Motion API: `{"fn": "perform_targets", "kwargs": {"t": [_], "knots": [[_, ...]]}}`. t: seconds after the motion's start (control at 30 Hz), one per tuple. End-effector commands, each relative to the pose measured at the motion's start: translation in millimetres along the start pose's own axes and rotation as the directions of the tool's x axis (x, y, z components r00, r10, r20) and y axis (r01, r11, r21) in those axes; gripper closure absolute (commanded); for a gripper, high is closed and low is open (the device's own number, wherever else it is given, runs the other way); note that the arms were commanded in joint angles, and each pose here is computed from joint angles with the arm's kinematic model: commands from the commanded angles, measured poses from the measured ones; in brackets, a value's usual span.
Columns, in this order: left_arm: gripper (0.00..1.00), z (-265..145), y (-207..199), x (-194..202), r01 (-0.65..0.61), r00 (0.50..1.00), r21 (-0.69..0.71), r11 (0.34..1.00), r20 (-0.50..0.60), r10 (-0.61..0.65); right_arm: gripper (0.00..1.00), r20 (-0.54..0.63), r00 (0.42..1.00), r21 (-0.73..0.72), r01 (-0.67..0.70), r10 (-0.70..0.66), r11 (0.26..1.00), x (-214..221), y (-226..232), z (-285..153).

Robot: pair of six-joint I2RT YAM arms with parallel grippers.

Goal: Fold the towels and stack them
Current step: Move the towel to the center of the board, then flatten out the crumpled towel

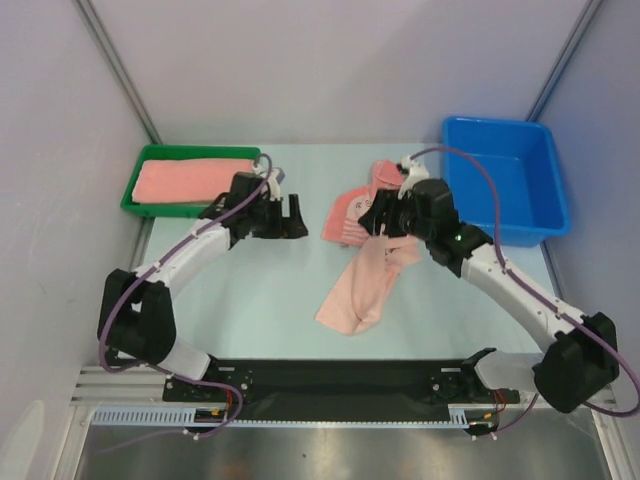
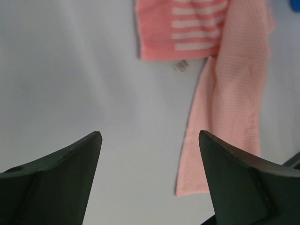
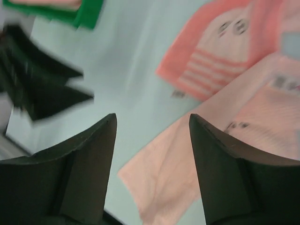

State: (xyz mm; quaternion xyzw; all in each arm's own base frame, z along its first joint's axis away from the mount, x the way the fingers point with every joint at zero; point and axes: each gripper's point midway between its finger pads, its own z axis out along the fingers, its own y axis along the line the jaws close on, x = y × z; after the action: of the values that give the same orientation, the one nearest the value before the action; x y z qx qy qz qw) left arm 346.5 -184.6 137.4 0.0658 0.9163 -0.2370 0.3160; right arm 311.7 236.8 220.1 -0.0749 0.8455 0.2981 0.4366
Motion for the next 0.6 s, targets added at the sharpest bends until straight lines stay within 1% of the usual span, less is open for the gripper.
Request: {"fn": "perform_targets", "kwargs": {"t": [0.0,0.03,0.07,0.1,0.13,0.17,0.2,0.23,0.27,0.3,0.33,0.37,0.43,0.47,0.53,0.57], "knots": [[0.11,17.7,-61.7,5.6,-0.049,0.999,0.144,0.988,0.027,0.045,0.31,0.06,0.998,0.231,-0.03,0.017,0.972,-43.1,-72.5,34.0],[0.11,29.3,-77.3,19.5,-0.088,0.996,0.142,0.986,0.002,0.089,0.3,0.075,0.997,0.246,-0.021,0.003,0.969,-54.5,-81.7,43.1],[0.11,36.9,-81.2,26.5,-0.107,0.994,0.124,0.986,-0.008,0.109,0.3,0.087,0.996,0.311,-0.037,0.011,0.95,-63.9,-107.3,51.5],[0.11,42.4,-86.6,33.9,-0.129,0.991,0.118,0.985,-0.017,0.131,0.3,0.047,0.999,0.348,-0.042,0.027,0.937,-56.7,-128.1,74.6],[0.11,54.5,-90.7,49.2,-0.149,0.987,0.099,0.984,-0.046,0.155,0.3,0.071,0.997,0.346,-0.049,0.026,0.937,-78.4,-131.6,86.3],[0.11,60.0,-95.5,53.7,-0.156,0.986,0.106,0.982,-0.049,0.162,0.3,0.074,0.996,0.361,-0.064,0.039,0.93,-87.7,-146.2,94.9],[0.11,65.1,-100.8,60.7,-0.163,0.984,0.119,0.979,-0.055,0.171,0.3,0.055,0.998,0.309,-0.055,0.04,0.949,-89.9,-143.7,108.9],[0.11,70.8,-110.1,75.6,-0.173,0.98,0.142,0.975,-0.078,0.186,0.29,0.041,0.998,0.309,-0.049,0.038,0.95,-93.2,-155.8,134.8],[0.11,78.9,-114.7,83.8,-0.18,0.977,0.152,0.972,-0.088,0.194,0.28,0.032,0.999,0.323,-0.052,0.044,0.945,-94.4,-162.9,144.8],[0.1,83.4,-117.6,90.5,-0.185,0.974,0.157,0.97,-0.103,0.203,0.28,0.002,0.998,0.337,-0.054,0.057,0.94,-88.4,-174.6,156.1],[0.1,86.2,-124.0,98.1,-0.193,0.97,0.165,0.967,-0.114,0.213,0.28,-0.07,0.994,0.336,-0.058,0.086,0.94,-65.8,-186.0,175.0],[0.1,91.1,-127.4,102.8,-0.189,0.97,0.175,0.966,-0.118,0.211,0.27,-0.064,0.995,0.321,-0.057,0.082,0.945,-73.7,-186.9,184.6],[0.09,93.5,-136.5,112.0,-0.177,0.97,0.21,0.962,-0.128,0.207,0.27,-0.097,0.992,0.296,-0.05,0.082,0.954,-64.0,-188.6,200.0],[0.1,94.8,-140.1,113.3,-0.175,0.97,0.223,0.959,-0.127,0.206,0.27,-0.123,0.988,0.279,-0.054,0.092,0.959,-52.1,-193.2,212.0],[0.14,94.7,-144.8,118.8,-0.158,0.971,0.249,0.956,-0.137,0.196,0.28,-0.151,0.983,0.267,-0.061,0.104,0.962,-40.6,-196.8,222.3],[0.21,94.5,-147.6,119.3,-0.15,0.972,0.26,0.954,-0.136,0.189,0.3,-0.158,0.981,0.249,-0.067,0.109,0.966,-38.7,-197.8,230.6]]}}
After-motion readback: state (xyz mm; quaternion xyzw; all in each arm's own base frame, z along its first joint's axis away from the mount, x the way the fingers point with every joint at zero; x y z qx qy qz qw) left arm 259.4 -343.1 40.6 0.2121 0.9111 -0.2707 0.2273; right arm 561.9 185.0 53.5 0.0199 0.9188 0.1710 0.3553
